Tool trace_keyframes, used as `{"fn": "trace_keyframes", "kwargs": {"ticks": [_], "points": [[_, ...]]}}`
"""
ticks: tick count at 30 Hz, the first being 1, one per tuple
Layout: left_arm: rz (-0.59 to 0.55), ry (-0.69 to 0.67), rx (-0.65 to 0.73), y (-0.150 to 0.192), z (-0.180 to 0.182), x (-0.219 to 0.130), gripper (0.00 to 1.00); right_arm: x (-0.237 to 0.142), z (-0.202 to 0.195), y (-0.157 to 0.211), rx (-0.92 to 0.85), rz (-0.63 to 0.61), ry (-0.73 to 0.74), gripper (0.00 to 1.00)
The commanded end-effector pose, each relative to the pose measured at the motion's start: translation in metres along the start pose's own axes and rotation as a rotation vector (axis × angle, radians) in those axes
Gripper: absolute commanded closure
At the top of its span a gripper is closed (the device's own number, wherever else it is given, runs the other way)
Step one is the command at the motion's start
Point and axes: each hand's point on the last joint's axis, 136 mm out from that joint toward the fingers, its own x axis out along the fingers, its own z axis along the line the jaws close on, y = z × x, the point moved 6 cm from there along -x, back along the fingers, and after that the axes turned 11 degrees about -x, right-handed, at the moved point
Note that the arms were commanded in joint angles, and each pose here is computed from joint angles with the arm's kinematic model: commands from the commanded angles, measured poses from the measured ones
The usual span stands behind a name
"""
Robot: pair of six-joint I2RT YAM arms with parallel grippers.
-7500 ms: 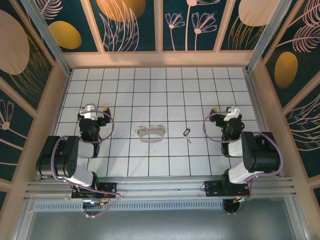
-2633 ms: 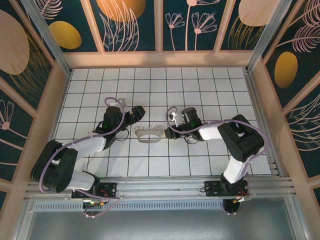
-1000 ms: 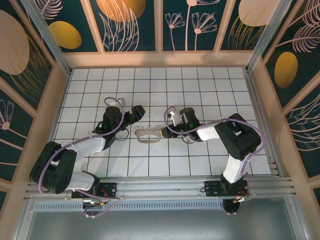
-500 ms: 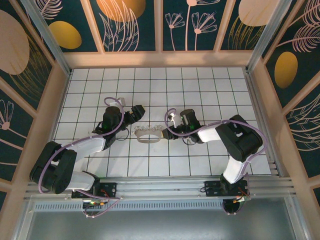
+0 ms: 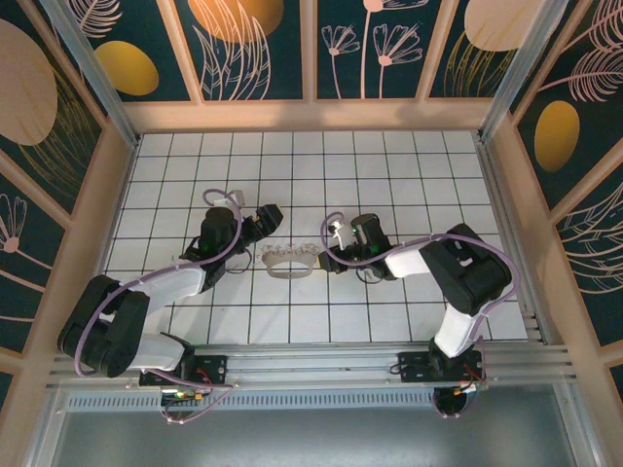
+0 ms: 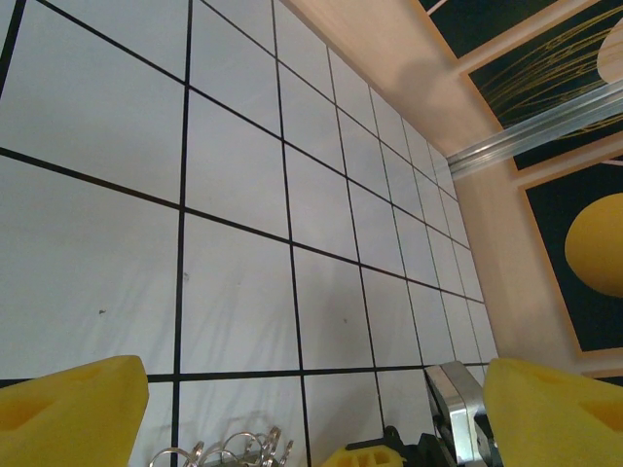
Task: Put the keys on the keyring
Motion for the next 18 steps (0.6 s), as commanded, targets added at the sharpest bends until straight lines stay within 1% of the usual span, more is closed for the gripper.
{"fn": "trace_keyframes", "kwargs": {"ticks": [1, 8, 10, 12, 13, 16, 18], "points": [[-0.001, 0.033, -0.002, 0.001, -0.006, -0.002, 0.11, -0.004, 0.004, 0.000, -0.008, -0.007, 0.002, 0.77], [0.000, 0.034, 0.000, 0.001, -0.006, -0.002, 0.11, -0.005, 0.004, -0.001, -0.009, -0.011, 0.006, 0.85], [0.000, 0.034, -0.001, 0.001, -0.006, -0.002, 0.11, -0.005, 0.005, -0.002, -0.008, -0.012, 0.007, 0.90], [0.000, 0.036, 0.000, 0.001, -0.007, -0.002, 0.11, -0.007, 0.005, -0.003, -0.010, -0.016, 0.011, 0.98], [-0.002, 0.037, 0.002, 0.001, -0.008, -0.003, 0.11, -0.008, 0.005, -0.003, -0.012, -0.019, 0.014, 1.00], [-0.011, 0.050, 0.012, -0.001, -0.013, -0.005, 0.10, -0.015, 0.009, -0.012, -0.023, -0.047, 0.023, 1.00], [-0.025, 0.033, 0.007, -0.006, -0.016, -0.006, 0.09, -0.022, 0.012, -0.021, -0.036, -0.076, 0.028, 1.00]]}}
